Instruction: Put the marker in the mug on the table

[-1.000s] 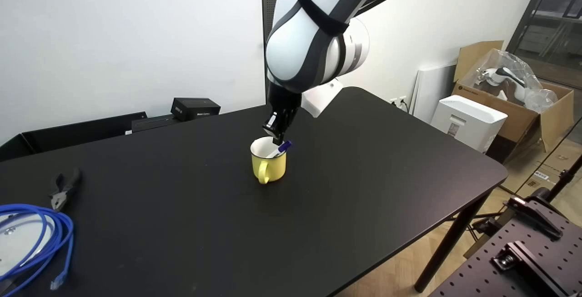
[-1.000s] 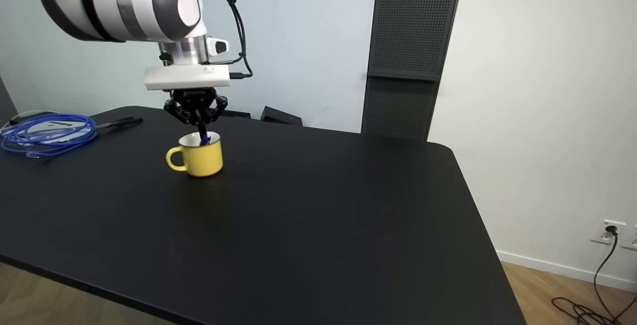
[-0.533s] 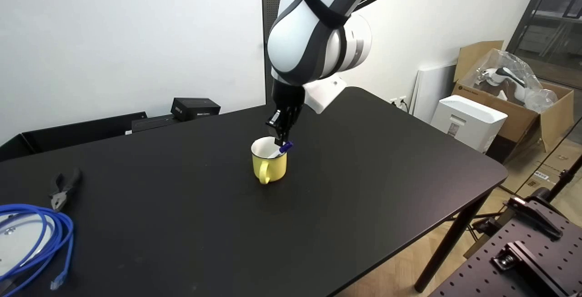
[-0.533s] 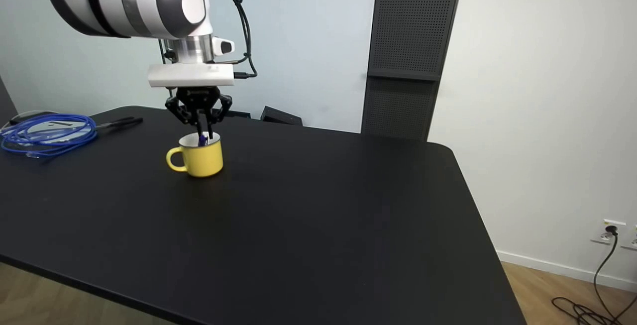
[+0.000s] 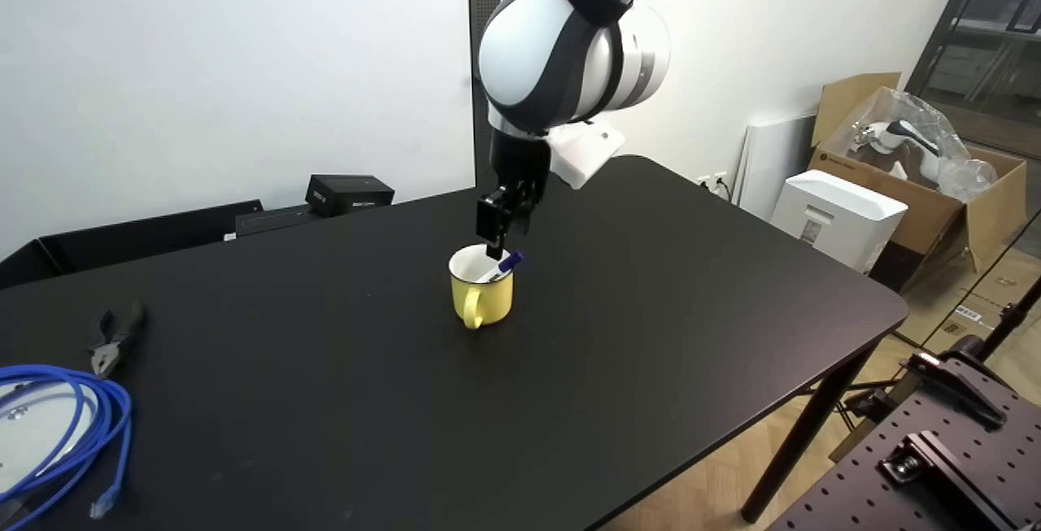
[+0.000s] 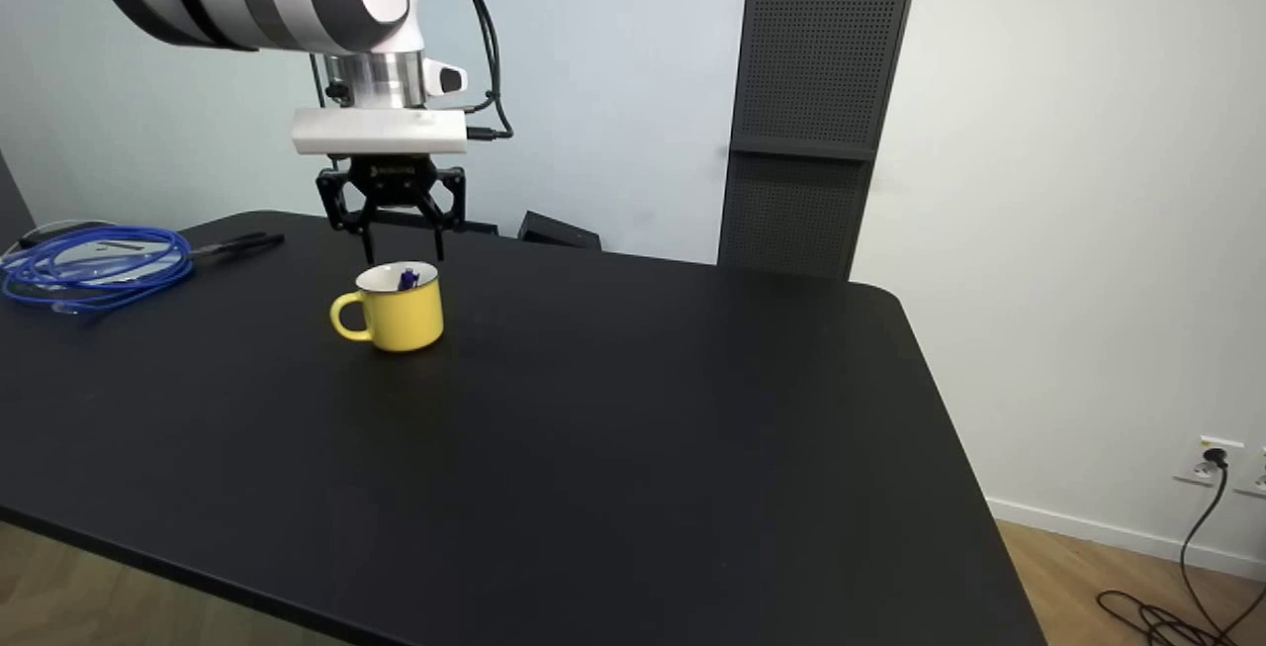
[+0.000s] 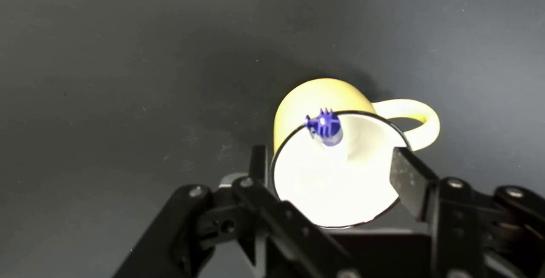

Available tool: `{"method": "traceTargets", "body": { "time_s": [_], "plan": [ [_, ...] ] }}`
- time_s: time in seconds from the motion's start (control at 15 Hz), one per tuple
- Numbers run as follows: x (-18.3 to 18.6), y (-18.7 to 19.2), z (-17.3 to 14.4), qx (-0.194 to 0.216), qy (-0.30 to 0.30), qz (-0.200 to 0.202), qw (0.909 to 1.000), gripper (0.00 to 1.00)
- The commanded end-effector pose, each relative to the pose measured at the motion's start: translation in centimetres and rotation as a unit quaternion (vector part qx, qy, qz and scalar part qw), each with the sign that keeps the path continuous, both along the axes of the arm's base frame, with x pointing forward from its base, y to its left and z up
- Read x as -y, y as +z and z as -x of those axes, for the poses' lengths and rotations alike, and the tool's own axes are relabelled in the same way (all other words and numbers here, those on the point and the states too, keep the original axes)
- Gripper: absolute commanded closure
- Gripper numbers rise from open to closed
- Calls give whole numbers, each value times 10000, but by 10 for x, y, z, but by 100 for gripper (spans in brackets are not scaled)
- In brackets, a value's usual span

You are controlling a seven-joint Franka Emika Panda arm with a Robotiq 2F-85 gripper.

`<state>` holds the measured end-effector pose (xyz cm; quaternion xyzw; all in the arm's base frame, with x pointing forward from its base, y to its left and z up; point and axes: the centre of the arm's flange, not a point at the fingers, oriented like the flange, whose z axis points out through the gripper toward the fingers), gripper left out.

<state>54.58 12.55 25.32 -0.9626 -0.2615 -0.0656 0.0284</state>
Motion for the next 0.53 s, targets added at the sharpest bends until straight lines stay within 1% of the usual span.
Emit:
{"method": "traceTargets", "body": {
  "time_s": [0.0, 0.47],
  "plan": [
    [8, 13, 5, -107, -32, -50, 9999, 1],
    [13, 2, 10, -300, 37, -40, 9995, 0]
  ]
}}
